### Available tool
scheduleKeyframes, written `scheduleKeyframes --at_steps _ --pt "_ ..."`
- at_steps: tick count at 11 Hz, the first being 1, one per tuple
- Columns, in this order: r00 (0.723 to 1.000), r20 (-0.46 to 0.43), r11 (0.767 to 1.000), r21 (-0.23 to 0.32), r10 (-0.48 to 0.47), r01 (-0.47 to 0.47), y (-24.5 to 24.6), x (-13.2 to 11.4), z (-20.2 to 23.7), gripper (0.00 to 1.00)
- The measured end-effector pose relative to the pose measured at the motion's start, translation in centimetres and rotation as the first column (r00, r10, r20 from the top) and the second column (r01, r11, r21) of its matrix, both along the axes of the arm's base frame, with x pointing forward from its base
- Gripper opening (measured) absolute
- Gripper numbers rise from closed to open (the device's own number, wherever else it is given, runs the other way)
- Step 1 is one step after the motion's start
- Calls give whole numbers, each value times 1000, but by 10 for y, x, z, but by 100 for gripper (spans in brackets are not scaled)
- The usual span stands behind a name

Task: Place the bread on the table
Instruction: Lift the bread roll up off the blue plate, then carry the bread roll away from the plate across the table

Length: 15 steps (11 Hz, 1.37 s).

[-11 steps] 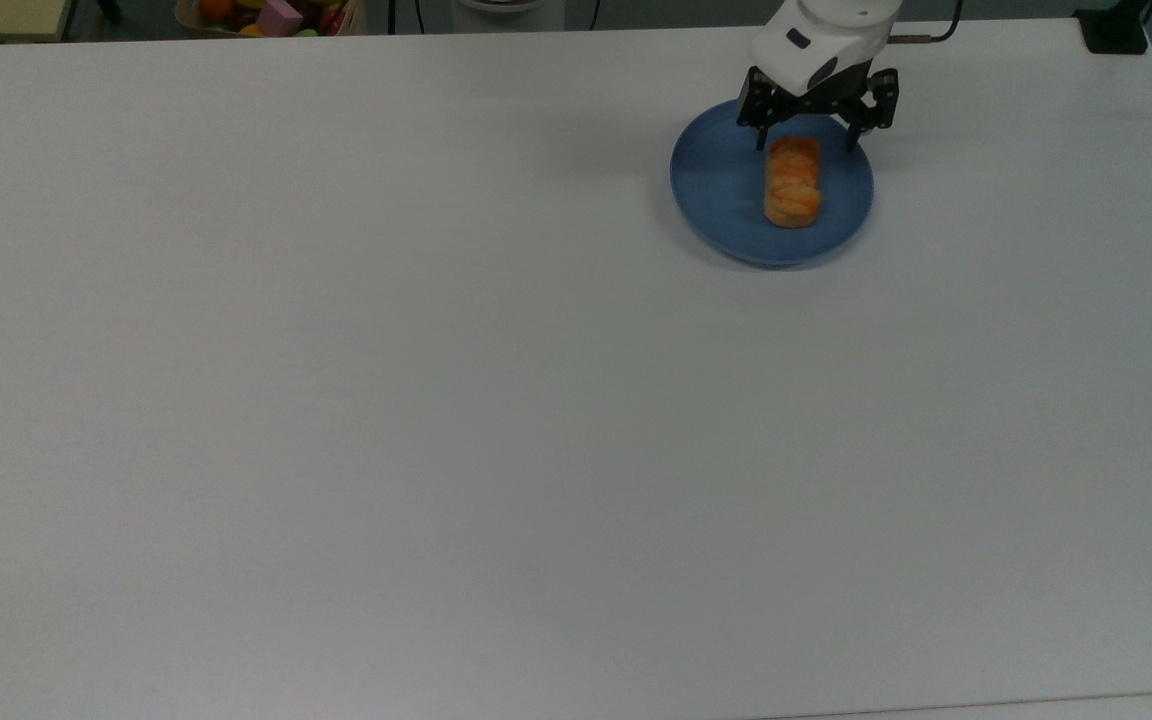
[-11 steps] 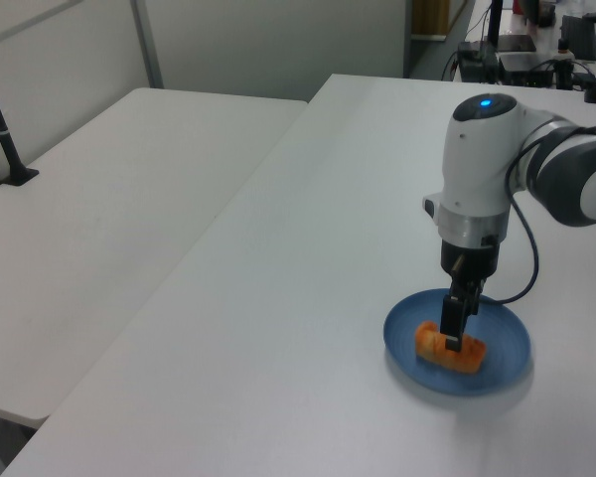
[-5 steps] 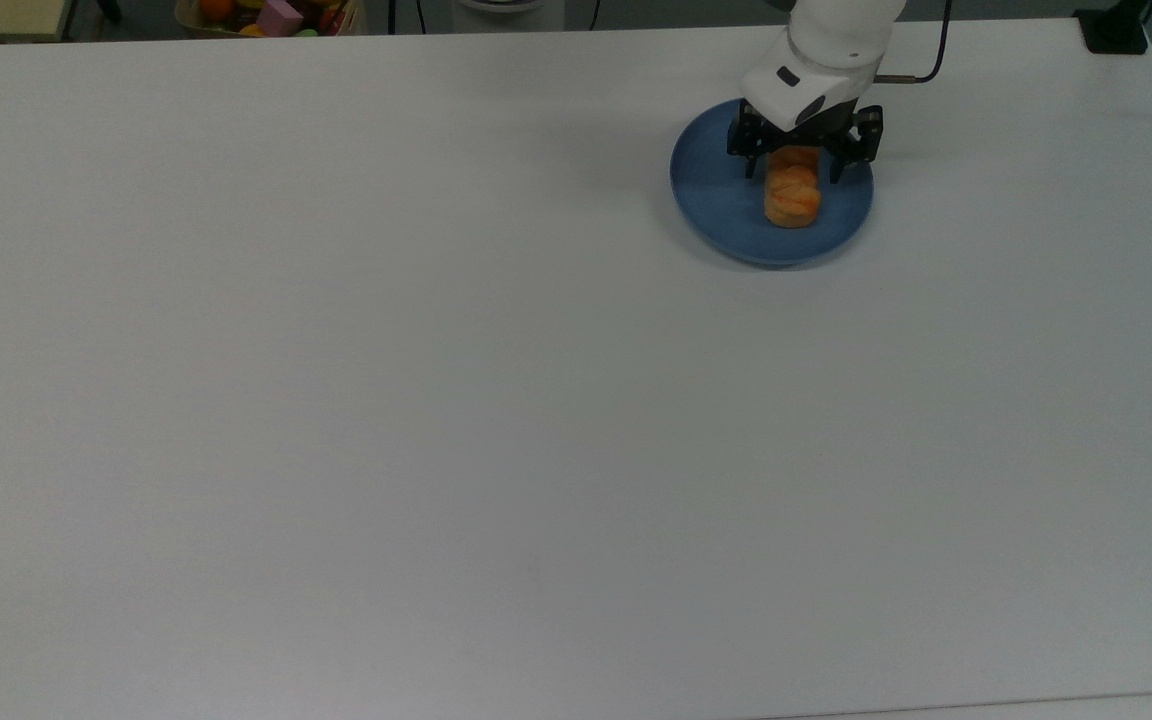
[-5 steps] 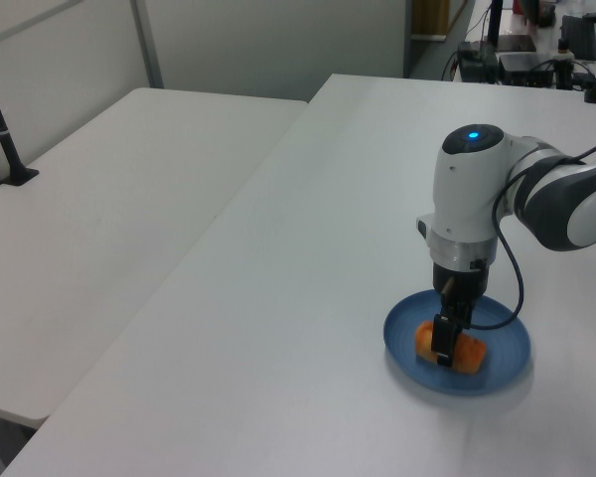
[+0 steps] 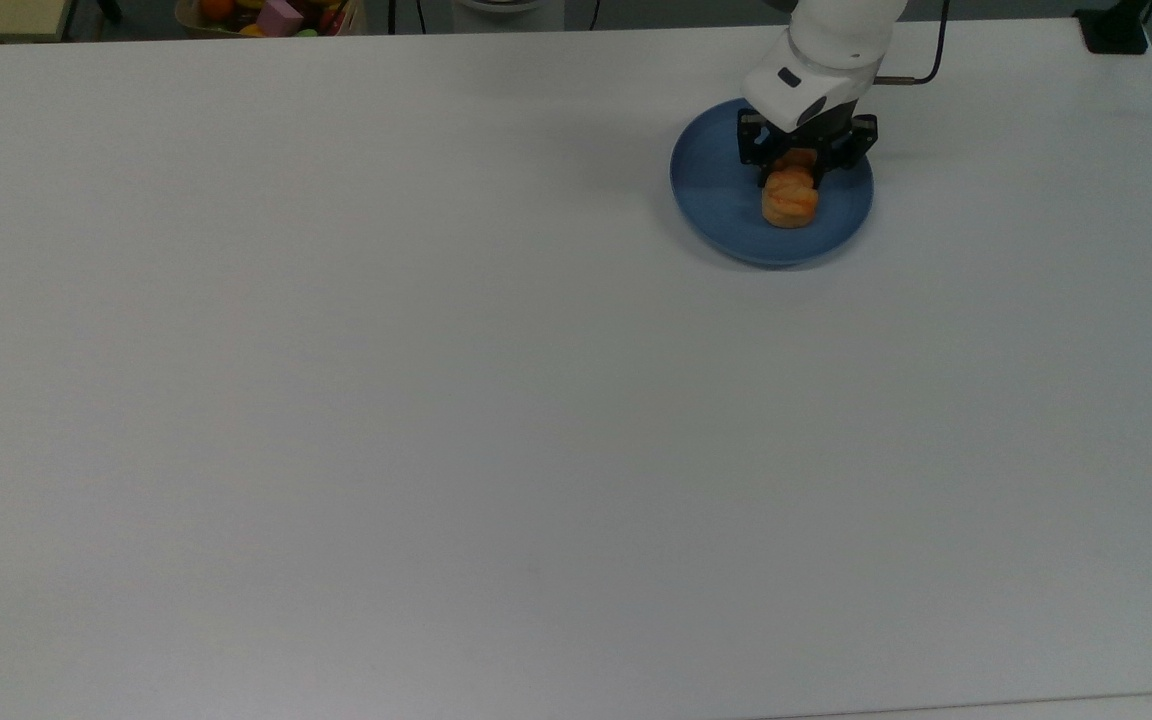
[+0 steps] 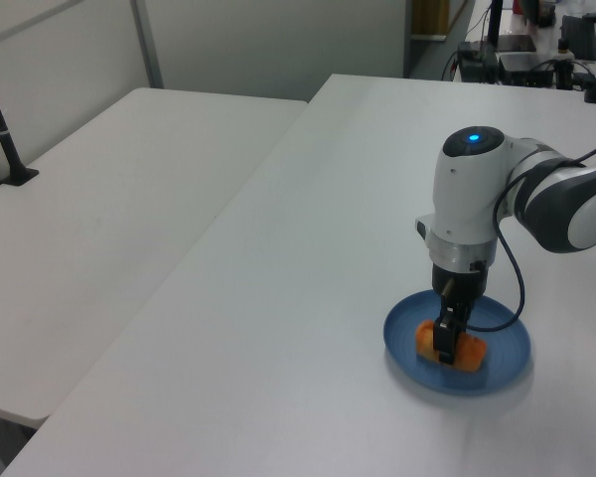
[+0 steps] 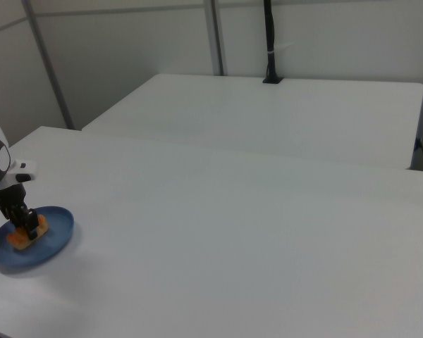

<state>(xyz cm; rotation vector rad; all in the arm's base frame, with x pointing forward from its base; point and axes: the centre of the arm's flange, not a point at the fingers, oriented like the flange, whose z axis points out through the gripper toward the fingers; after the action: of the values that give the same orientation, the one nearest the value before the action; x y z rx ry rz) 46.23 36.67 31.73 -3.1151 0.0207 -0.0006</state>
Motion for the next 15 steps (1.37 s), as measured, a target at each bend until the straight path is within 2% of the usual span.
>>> scheduleKeyframes --at_steps 1,3,7,11,13,15 --pt "1000 3 1000 -1 2 -2 0 0 1 39" --pt "1000 7 1000 -1 3 -3 0 1 2 17" --pt "1000 18 1000 -16 1 -1 0 3 23 17" --pt "997 73 999 -41 -8 11 -2 4 97 17" --pt "998 67 998 -70 -2 6 -4 5 129 17" --pt "997 71 997 -75 -2 7 -13 14 149 17"
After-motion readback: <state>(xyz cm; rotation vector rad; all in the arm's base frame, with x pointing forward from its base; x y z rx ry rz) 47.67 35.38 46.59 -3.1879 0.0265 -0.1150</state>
